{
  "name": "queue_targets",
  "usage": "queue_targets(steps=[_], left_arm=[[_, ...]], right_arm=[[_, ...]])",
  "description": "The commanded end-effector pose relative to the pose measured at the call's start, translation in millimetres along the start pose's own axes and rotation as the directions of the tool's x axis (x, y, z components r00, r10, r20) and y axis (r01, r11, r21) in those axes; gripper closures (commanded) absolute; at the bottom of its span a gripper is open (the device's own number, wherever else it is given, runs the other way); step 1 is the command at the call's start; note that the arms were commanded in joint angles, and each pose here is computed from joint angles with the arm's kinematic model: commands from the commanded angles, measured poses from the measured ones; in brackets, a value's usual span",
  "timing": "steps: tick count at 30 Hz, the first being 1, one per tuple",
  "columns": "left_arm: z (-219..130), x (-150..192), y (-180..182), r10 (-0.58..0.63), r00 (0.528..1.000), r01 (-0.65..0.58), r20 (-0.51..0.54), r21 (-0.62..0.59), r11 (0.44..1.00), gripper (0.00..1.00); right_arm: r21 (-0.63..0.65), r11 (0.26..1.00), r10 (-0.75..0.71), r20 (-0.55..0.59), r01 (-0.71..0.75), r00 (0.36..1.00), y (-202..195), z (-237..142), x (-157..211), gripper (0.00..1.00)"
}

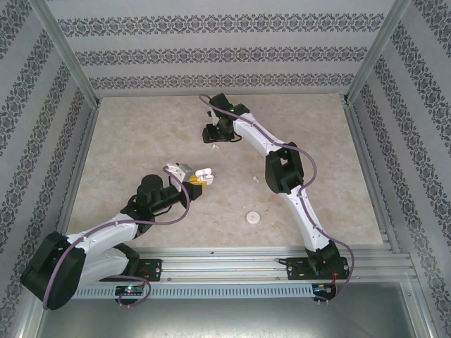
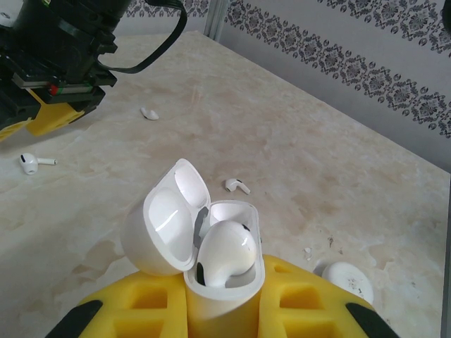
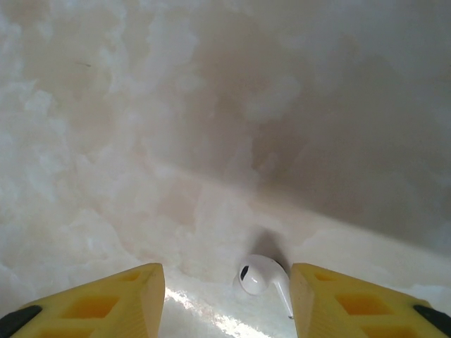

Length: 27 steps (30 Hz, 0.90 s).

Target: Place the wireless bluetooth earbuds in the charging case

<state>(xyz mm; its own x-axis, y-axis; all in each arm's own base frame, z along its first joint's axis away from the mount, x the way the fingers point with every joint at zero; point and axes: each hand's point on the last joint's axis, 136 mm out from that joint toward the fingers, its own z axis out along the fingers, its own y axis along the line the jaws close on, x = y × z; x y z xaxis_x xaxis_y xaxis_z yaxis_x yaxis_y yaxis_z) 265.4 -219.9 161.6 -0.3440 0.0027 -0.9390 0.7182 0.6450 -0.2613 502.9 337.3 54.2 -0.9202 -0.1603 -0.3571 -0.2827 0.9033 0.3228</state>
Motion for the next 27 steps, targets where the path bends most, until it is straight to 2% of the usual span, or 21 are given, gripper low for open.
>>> queue_targets(steps=[1,10,18,27], left_arm=[[-4.7,-7.4,-0.3,0.015,0.999,-0.015,0.038,-0.001,1.0,1.0],[-15.5,-12.3,-2.8,0.025,0.998,-0.024,0.053,-0.015,1.0,1.0],[-26.1,-17.7,-4.3,0.032,0.997,-0.03,0.077,-0.034,0.999,1.0],[-32.5,-10.3,-6.7,0.021,0.998,-0.019,0.066,-0.03,0.999,1.0]], right_arm=[[0.031,1.0,0.005,-0.031,-0.004,1.0,-10.9,9.3,5.0,0.5],[0.059,0.998,0.008,-0.075,-0.003,0.997,-25.8,31.7,17.5,0.51],[0.089,0.996,0.015,-0.132,-0.003,0.991,-32.4,28.1,34.9,0.67],[0.104,0.994,0.049,-0.163,-0.032,0.985,-33.9,10.2,63.7,0.71]])
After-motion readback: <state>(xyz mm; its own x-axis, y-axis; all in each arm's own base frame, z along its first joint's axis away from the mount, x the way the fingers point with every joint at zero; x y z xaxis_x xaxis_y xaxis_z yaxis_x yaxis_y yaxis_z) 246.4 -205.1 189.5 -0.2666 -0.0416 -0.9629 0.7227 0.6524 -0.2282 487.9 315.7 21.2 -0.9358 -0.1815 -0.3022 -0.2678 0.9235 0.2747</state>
